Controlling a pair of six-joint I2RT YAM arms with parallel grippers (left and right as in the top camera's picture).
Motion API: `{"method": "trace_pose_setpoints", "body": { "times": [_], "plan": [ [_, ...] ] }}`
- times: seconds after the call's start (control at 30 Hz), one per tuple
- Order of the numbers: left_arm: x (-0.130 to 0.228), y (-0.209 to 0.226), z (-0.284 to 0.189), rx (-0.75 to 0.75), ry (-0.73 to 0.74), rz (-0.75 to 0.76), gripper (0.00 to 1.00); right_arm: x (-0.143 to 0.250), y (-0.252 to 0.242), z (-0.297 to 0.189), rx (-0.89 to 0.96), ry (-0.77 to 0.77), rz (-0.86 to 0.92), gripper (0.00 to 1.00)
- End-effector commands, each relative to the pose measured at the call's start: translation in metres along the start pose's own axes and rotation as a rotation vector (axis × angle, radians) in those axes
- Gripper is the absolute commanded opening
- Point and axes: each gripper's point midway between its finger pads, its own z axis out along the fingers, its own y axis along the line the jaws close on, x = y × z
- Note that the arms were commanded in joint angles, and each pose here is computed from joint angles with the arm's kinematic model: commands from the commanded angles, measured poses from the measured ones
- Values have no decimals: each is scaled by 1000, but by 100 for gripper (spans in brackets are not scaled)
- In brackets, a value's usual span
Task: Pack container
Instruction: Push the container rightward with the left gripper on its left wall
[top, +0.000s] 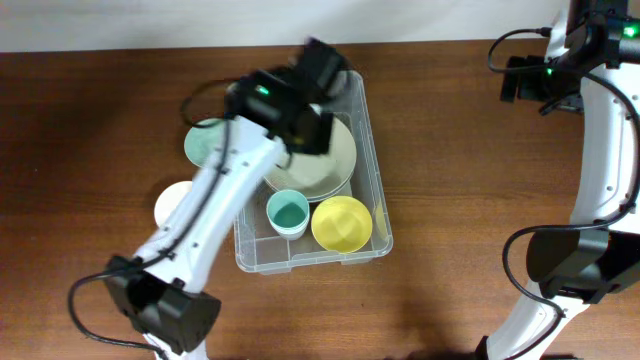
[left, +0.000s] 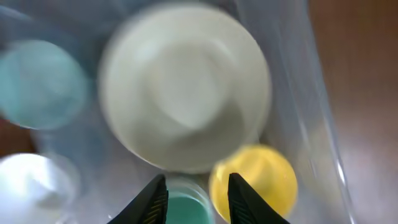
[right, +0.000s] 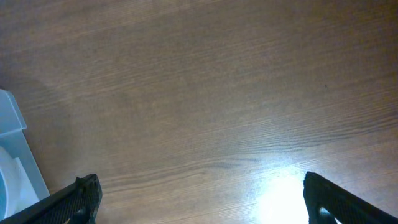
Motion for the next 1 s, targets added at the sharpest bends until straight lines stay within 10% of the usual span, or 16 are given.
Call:
{"method": "trace_pose_setpoints", "body": {
  "times": [0.0,0.13,0.23,0.37,0.8,0.97],
  "plan": [
    [-19,64,-10,-61,-34,-135,34,0,-3,0,7,0,1,99],
    [-19,96,0,-57,-4,-221,34,0,-3,0,7,0,1,99],
    [-21,118,12,-77,-4,-268,61,0,-3,0,7,0,1,99],
    [-25,126,39,-85,-4,-285,64,0,-3,0,7,0,1,99],
    [-15,156,149,-91,139,-411,61,0,-3,0,7,0,1,99],
    [-20,159,155,-83,120,-419,36,0,-3,0,7,0,1,99]
  ]
}}
